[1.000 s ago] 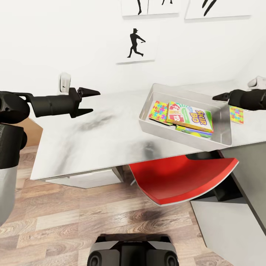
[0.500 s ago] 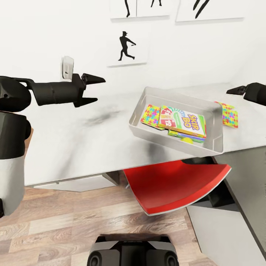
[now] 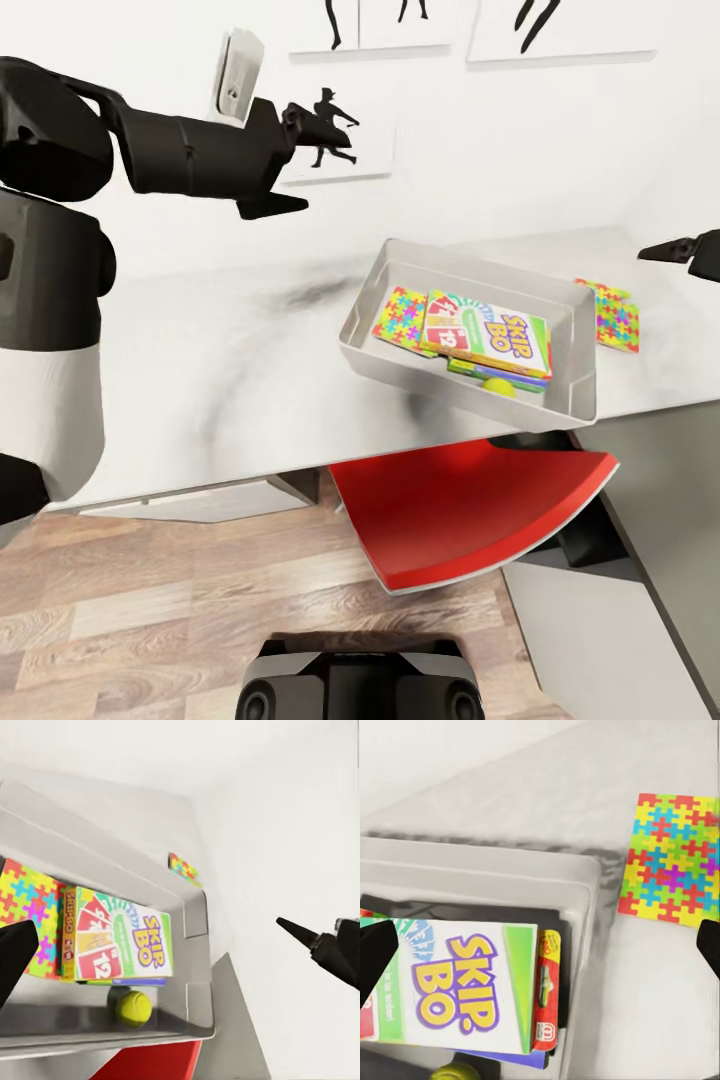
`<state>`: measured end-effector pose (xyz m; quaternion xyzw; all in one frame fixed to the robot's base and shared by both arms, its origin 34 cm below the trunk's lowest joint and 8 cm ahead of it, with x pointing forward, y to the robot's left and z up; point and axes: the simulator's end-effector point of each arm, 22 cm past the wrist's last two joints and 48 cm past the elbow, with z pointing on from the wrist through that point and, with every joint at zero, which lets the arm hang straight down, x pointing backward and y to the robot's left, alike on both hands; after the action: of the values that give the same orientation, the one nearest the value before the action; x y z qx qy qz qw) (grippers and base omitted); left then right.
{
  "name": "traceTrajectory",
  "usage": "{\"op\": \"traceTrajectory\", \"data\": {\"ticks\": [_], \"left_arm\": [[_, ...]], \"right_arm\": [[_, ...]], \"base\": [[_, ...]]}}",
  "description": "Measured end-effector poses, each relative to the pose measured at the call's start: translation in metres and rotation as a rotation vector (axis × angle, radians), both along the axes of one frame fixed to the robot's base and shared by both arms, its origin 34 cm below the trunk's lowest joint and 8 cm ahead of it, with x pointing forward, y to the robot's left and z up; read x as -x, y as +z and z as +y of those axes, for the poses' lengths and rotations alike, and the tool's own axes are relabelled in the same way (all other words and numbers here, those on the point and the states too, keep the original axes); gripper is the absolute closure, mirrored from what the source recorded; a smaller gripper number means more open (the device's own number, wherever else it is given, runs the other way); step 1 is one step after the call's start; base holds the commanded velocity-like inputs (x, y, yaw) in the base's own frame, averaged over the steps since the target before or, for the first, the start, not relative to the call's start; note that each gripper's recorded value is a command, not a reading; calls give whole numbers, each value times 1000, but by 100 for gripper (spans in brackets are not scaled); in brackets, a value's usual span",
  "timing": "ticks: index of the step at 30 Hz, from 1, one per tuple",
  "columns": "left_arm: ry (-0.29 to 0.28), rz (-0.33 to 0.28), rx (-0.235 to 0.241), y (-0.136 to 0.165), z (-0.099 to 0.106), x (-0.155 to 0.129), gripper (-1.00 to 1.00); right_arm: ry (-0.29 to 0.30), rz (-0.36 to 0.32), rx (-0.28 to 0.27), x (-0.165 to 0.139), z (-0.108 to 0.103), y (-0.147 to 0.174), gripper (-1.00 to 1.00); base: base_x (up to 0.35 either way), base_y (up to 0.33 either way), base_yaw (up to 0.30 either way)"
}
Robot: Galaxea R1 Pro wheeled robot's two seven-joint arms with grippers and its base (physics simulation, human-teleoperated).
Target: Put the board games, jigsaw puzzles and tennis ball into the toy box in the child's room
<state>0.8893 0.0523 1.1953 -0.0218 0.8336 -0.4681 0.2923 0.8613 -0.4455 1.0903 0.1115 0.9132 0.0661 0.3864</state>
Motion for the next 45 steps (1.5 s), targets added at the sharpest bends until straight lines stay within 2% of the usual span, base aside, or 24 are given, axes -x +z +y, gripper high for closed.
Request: {"op": "traceTrajectory", "data": {"ticks": [1, 3, 4, 6, 7, 9, 10, 12, 13, 17, 20, 22, 26, 28, 35, 45], "left_arm": [[0, -1, -1, 0, 0, 0, -100], [-23, 3, -7, 7, -21, -1, -100], [-23, 3, -8, 7, -21, -1, -100], [-45, 13, -12, 12, -41, 0, -100], [-45, 13, -13, 12, -42, 0, -100], [-68, 24, -19, 14, -60, 1, -100], [-68, 23, -19, 14, -60, 0, -100], [-87, 35, -30, 15, -75, 1, -100], [-87, 35, -31, 15, -75, 1, -100], [-111, 72, -73, 4, -97, 0, -100], [-112, 83, -86, 0, -100, -1, -100], [-107, 96, -110, -7, -103, -4, -100], [-91, 98, -139, -14, -103, -9, -100], [-68, 91, -171, -19, -99, -15, -100], [-11, 74, -238, -28, -88, -31, -100], [30, 114, -280, -47, -76, -45, -100]], "right_arm": [[0, 0, -1, 0, 0, 0, -100], [-2, 11, 3, 4, -4, -4, -100], [-2, 11, 2, 4, -4, -5, -100], [-9, 13, 2, 7, -9, -5, -100], [-9, 13, 1, 7, -9, -5, -100], [-22, 18, 4, 11, -16, -7, -100], [-21, 19, 3, 11, -16, -7, -100], [-37, 40, 9, 20, -25, -16, -100], [-37, 40, 9, 20, -25, -16, -100], [-79, 90, 19, 43, -49, -35, -100], [-92, 101, 16, 49, -55, -40, -100], [-115, 119, 10, 61, -66, -49, -100], [-133, 131, -7, 72, -74, -55, -100], [-146, 133, -28, 81, -80, -59, -100], [-161, 146, -76, 102, -89, -71, -100], [-187, 202, -100, 132, -98, -96, -100]], "base": [[9, -12, 0], [7, -10, 0], [6, -8, 0], [4, -6, 0], [4, -5, 0], [3, -4, -4], [2, -3, -25], [2, -3, -60], [1, -2, -103], [1, -1, -172], [1, -1, -215], [0, -1, -237], [0, 0, -255], [0, 0, -267], [0, 0, -278], [0, 0, -286]]}}
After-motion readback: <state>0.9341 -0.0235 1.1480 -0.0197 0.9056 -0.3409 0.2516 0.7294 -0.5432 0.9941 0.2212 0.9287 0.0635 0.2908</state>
